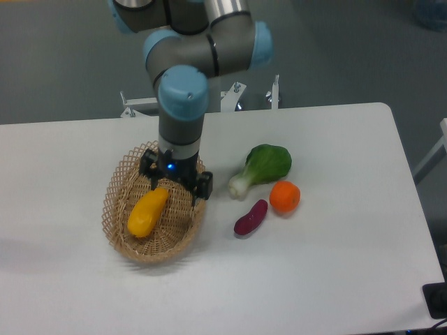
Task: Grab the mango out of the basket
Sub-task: 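Lower the gripper into the basket around the yellow mango, then close the gripper on the yellow mango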
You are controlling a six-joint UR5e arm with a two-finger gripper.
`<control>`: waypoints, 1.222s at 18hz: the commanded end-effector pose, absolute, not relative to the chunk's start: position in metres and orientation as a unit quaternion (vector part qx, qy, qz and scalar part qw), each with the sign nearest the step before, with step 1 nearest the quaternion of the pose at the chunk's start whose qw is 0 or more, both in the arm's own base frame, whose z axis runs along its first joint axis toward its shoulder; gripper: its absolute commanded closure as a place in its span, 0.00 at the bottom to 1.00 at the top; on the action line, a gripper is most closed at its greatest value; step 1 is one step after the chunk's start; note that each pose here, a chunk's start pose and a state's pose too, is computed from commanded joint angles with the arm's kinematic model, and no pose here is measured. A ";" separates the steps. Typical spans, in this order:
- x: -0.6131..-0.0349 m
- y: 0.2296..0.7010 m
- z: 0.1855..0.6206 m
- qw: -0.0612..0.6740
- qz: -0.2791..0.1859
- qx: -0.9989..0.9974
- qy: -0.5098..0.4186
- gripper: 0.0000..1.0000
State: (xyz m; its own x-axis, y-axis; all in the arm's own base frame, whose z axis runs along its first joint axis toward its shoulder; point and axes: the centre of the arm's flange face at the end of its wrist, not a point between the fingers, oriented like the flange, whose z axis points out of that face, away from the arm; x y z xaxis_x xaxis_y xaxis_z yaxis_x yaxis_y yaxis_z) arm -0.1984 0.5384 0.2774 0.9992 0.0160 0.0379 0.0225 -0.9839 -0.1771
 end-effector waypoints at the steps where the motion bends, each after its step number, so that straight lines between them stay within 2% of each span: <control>1: -0.193 0.543 0.269 0.082 -0.015 -0.997 -0.003 0.00; 4: -0.179 0.553 0.250 0.069 -0.005 -0.998 0.013 0.00; 22: -0.142 0.564 0.222 0.042 -0.006 -0.998 0.042 0.00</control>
State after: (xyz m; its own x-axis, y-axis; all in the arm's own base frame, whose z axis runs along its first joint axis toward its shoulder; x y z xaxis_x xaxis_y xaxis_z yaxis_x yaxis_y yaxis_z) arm -0.1417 0.5643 0.2222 0.9964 -0.0848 0.0075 -0.0839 -0.9929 -0.0849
